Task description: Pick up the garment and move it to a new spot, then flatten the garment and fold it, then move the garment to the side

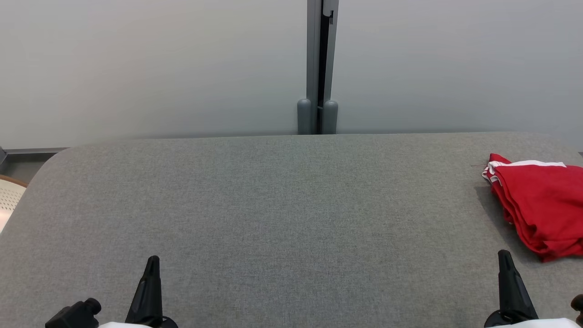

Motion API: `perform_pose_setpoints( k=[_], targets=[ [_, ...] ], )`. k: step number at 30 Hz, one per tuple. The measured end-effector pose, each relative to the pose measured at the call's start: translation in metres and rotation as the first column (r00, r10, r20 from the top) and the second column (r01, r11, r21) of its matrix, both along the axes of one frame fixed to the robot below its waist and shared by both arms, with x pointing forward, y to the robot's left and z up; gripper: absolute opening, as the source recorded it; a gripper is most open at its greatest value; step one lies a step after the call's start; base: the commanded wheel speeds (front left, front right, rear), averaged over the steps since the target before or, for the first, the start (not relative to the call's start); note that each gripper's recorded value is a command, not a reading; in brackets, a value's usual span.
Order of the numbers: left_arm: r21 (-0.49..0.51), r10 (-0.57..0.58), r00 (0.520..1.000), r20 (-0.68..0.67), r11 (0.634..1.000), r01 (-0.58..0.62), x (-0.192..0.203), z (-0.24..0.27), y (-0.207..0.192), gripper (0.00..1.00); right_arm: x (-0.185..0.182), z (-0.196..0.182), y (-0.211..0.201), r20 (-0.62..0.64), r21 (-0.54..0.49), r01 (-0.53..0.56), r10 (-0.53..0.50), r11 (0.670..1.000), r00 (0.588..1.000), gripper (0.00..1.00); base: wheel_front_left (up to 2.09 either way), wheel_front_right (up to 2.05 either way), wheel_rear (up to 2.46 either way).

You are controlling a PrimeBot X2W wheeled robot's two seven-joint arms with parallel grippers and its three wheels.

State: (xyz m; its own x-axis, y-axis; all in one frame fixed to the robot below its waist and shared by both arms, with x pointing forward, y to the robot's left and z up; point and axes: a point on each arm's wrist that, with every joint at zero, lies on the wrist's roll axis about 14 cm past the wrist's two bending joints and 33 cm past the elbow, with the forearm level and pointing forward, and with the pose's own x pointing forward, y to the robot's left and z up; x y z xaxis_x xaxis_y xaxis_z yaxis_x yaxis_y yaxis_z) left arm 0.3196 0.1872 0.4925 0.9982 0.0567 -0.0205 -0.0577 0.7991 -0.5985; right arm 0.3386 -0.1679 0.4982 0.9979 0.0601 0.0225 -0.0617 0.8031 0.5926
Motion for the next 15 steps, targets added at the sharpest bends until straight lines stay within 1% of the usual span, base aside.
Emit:
perform_pose_setpoints(
  k=[7, 9, 15],
  targets=[
    [-0.101, 0.002, 1.000, -0.003, 0.995, -0.002, 0.007, 0.000, 0.003, 0.00, 0.006, 0.000, -0.003, -0.014, 0.100, 0.011, -0.010, 0.995, 1.000, 0.00, 0.00, 0.00, 0.00],
    [-0.142, 0.001, 1.000, -0.007, 0.990, -0.002, 0.009, -0.001, 0.003, 0.00, 0.008, 0.001, -0.005, -0.018, 0.139, 0.016, -0.014, 0.990, 1.000, 0.00, 0.00, 0.00, 0.00],
    [-0.218, 0.001, 1.000, -0.011, 0.976, -0.003, 0.014, -0.001, 0.005, 0.00, 0.012, 0.001, -0.008, -0.032, 0.216, 0.027, -0.020, 0.976, 0.999, 0.00, 0.00, 0.00, 0.00]
  ],
)
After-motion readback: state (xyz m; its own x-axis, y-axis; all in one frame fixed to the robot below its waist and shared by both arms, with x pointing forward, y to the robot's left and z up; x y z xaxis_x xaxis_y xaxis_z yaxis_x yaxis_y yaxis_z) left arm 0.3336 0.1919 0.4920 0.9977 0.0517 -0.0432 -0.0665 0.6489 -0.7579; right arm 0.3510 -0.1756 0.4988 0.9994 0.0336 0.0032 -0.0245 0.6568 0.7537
